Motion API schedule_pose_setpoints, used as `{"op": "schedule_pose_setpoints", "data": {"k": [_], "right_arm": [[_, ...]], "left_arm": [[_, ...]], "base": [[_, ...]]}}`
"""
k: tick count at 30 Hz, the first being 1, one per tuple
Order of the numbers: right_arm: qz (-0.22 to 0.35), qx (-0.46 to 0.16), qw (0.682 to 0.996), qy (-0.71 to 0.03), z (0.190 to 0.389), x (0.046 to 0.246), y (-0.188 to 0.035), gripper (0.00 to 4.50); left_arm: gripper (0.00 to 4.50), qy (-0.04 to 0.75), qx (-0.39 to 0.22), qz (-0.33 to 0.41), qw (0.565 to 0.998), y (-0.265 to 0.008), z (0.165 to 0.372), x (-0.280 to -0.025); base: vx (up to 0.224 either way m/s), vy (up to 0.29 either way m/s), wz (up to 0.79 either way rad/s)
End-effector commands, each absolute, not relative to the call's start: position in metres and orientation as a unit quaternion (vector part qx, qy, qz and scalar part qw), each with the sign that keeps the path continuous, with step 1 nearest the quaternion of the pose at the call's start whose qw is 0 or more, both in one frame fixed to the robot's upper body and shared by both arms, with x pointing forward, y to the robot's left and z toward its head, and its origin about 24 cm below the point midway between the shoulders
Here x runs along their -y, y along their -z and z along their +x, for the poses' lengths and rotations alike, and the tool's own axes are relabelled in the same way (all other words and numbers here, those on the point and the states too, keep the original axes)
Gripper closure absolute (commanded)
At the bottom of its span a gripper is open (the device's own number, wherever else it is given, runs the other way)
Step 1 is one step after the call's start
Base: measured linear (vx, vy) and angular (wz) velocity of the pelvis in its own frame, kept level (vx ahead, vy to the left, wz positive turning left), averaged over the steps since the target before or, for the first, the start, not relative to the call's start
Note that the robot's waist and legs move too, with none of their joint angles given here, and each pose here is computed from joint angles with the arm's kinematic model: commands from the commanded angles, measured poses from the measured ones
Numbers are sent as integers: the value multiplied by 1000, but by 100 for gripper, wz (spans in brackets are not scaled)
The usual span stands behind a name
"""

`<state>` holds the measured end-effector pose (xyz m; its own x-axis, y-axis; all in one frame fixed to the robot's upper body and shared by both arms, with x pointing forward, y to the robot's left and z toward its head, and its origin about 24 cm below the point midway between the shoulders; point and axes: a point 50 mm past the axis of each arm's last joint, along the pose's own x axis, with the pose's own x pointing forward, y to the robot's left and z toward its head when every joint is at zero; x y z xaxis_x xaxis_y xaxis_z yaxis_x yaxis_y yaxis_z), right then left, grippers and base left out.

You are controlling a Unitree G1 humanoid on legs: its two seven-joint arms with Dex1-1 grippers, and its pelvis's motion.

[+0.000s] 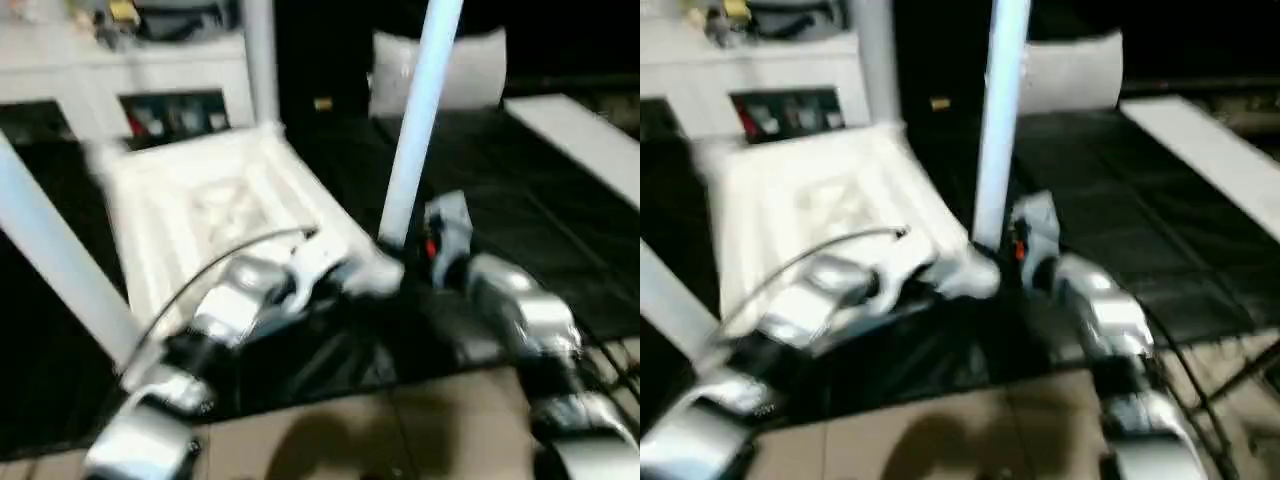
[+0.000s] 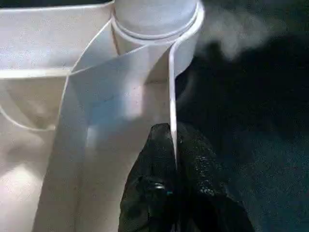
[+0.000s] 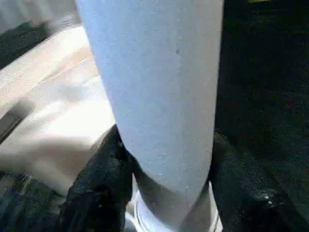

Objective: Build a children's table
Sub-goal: Rotate leg to tighten

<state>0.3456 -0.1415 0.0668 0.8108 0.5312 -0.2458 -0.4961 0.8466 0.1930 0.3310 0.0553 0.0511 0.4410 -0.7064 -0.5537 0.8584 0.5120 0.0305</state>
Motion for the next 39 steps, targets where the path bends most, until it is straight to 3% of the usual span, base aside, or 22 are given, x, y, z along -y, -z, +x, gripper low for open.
{"op": "schedule_pose_setpoints", "data": {"k": [1,2,3,8,15,21,24,31,39], "right_arm": [[74,-186,951,-236,346,134,-49,255],[73,-177,952,-239,347,131,-50,200],[68,-169,952,-246,347,129,-51,186],[70,-136,944,-291,342,128,-59,142],[50,-103,932,-343,336,148,-68,78],[11,-93,897,-433,321,174,-81,25],[-21,-122,855,-503,308,185,-84,7],[-61,-162,771,-613,287,195,-87,22],[-50,-172,719,-671,274,185,-85,86]], "left_arm": [[450,495,-205,141,833,-65,330,-32],[450,493,-202,146,834,-65,330,-30],[450,495,-199,150,832,-65,330,-28],[450,511,-195,183,817,-63,328,-38],[450,523,-197,212,801,-58,330,-56],[450,582,-200,244,750,-56,323,-75],[450,632,-198,262,702,-57,315,-85],[450,706,-195,294,614,-58,301,-97],[450,737,-192,304,573,-60,295,-96]], "base": [[0,0,0],[0,0,0],[0,0,0],[0,0,0],[0,0,0],[0,0,0],[0,0,0],[0,0,0],[0,0,0]]}}
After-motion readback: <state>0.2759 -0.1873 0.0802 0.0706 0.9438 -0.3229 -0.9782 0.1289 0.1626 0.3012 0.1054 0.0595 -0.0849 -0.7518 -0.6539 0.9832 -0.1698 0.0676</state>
